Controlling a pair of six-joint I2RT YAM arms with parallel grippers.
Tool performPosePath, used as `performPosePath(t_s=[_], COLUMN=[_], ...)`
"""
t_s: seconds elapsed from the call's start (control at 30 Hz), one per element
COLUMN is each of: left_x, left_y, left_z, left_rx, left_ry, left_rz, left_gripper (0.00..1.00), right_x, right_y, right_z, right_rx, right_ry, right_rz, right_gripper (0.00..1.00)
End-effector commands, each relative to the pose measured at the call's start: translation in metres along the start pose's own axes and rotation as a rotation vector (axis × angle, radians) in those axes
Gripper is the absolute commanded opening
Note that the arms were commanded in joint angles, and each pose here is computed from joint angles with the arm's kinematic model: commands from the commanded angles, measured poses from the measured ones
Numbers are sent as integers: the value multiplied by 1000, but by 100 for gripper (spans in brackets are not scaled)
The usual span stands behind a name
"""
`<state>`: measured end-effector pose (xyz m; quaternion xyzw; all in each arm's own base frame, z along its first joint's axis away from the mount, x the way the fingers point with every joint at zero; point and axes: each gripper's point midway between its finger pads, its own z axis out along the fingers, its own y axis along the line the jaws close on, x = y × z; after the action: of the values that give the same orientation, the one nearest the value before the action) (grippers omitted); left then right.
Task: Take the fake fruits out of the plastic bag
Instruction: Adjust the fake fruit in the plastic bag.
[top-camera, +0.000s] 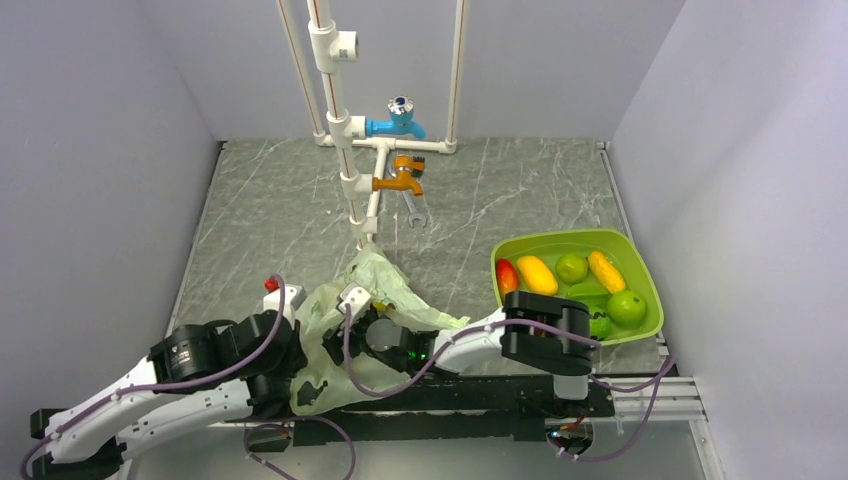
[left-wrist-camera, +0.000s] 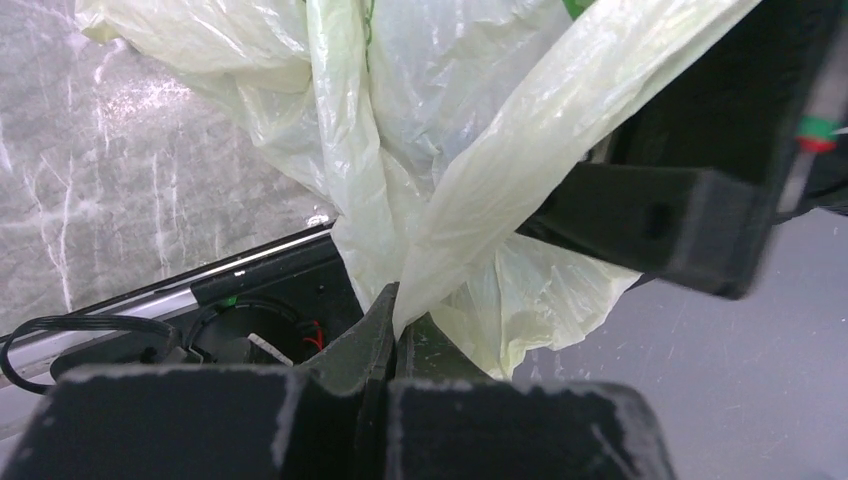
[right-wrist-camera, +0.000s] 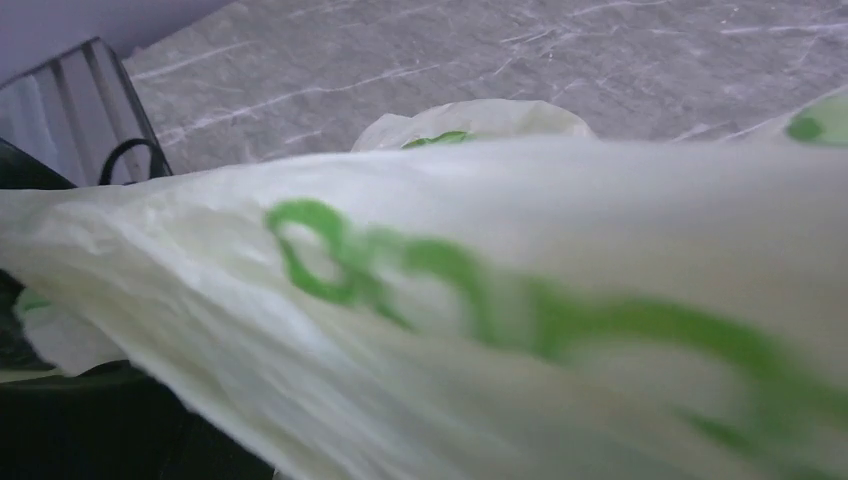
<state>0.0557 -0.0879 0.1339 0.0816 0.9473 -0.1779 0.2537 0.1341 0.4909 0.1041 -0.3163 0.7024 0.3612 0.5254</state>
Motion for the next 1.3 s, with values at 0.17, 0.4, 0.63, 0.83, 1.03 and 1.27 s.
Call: performPosePath(t_s=[0.17, 0.4, 0.63, 0.83, 1.03, 1.27], left_x=[-15, -18, -18, -16, -16, -19], left_y=[-11, -8, -9, -11, -10, -8], left_z=[-2, -9, -9, -5, -4, -8], left_rx=[25, 61, 70, 57, 47, 63], left_ry=[-41, -99, -103, -76, -71, -101], left_rz=[16, -28, -22, 0, 7, -17], left_gripper=[0, 0, 0, 0, 0, 0], right_x=[13, 49, 54, 23, -8, -10], right_y=[0, 2, -10, -13, -17, -38], right_z=[34, 42, 37, 24, -4, -37], right_rx=[15, -22, 10, 5, 4, 80], right_ry=[17, 106, 123, 80, 54, 74], right_rz=[-99, -121, -111, -112, -102, -73], right_gripper=[83, 82, 66, 41, 25, 23])
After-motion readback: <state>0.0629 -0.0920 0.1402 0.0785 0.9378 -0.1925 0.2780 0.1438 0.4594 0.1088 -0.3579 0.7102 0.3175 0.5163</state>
